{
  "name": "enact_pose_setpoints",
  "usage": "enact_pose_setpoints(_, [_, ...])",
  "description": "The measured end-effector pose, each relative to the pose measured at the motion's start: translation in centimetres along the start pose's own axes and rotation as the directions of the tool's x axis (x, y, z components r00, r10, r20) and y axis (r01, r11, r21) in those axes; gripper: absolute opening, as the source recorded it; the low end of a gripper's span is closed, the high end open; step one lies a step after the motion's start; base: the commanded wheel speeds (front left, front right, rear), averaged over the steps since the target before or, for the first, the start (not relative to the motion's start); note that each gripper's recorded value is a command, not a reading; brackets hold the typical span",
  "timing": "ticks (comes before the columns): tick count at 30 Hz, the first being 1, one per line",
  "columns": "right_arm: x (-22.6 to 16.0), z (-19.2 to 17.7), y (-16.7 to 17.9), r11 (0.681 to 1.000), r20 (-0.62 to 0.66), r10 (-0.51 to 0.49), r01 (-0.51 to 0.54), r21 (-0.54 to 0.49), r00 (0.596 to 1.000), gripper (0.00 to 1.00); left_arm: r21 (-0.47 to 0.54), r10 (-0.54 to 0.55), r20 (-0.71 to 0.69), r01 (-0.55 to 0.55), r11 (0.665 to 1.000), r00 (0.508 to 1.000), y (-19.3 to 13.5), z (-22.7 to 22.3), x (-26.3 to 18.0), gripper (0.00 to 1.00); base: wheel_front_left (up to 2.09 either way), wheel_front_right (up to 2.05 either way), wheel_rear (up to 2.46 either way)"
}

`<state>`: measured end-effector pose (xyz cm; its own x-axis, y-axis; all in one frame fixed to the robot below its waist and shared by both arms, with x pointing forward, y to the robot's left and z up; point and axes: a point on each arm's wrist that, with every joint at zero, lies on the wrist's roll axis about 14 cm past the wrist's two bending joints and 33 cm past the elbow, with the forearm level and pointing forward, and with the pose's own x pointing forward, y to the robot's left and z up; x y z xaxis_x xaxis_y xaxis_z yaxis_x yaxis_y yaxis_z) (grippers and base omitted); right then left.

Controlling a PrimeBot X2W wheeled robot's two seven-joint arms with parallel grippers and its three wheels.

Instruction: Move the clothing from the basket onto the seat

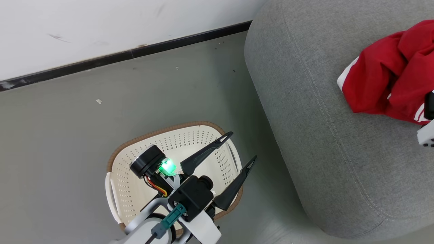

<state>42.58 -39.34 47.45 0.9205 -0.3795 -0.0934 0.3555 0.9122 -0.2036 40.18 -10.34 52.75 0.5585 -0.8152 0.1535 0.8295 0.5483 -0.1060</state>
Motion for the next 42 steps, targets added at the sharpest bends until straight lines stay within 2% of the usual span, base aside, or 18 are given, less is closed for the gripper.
enact_pose_setpoints(8, [-3.1,-0.8,-1.4,1.0,-0.007,-0.031,0.031,-0.001,1.0,1.0,-0.002,0.023,0.027,-0.023,1.0,0.999,0.6,0.7,0.2,1.0,0.0,0.0,0.0])
enact_pose_setpoints(13, [-4.7,-0.7,-1.5,0.999,0.005,-0.034,0.034,-0.001,0.999,1.0,-0.004,0.08,0.04,-0.08,0.997,0.996,2.0,1.0,0.1,1.0,0.0,0.0,0.0])
enact_pose_setpoints(21, [-5.5,1.9,-0.5,1.0,0.092,-0.006,0.005,0.011,0.996,1.0,0.011,0.194,0.045,-0.195,0.981,0.98,4.5,1.1,-1.1,1.0,0.0,0.0,0.0])
enact_pose_setpoints(26, [-5.6,4.4,1.6,0.999,0.17,0.047,-0.05,0.015,0.984,1.0,0.016,0.291,0.045,-0.292,0.956,0.956,6.5,1.0,-2.9,1.0,0.0,0.0,0.0])
enact_pose_setpoints(32, [-5.7,6.4,5.3,0.989,0.229,0.141,-0.15,0.019,0.963,1.0,0.024,0.437,0.044,-0.438,0.899,0.898,9.5,1.0,-6.0,1.0,0.0,0.0,0.0])
enact_pose_setpoints(42, [-6.6,10.1,11.7,0.951,0.337,0.272,-0.305,0.048,0.901,1.0,0.031,0.652,0.019,-0.652,0.757,0.758,13.1,0.7,-12.7,1.0,0.0,0.0,0.0])
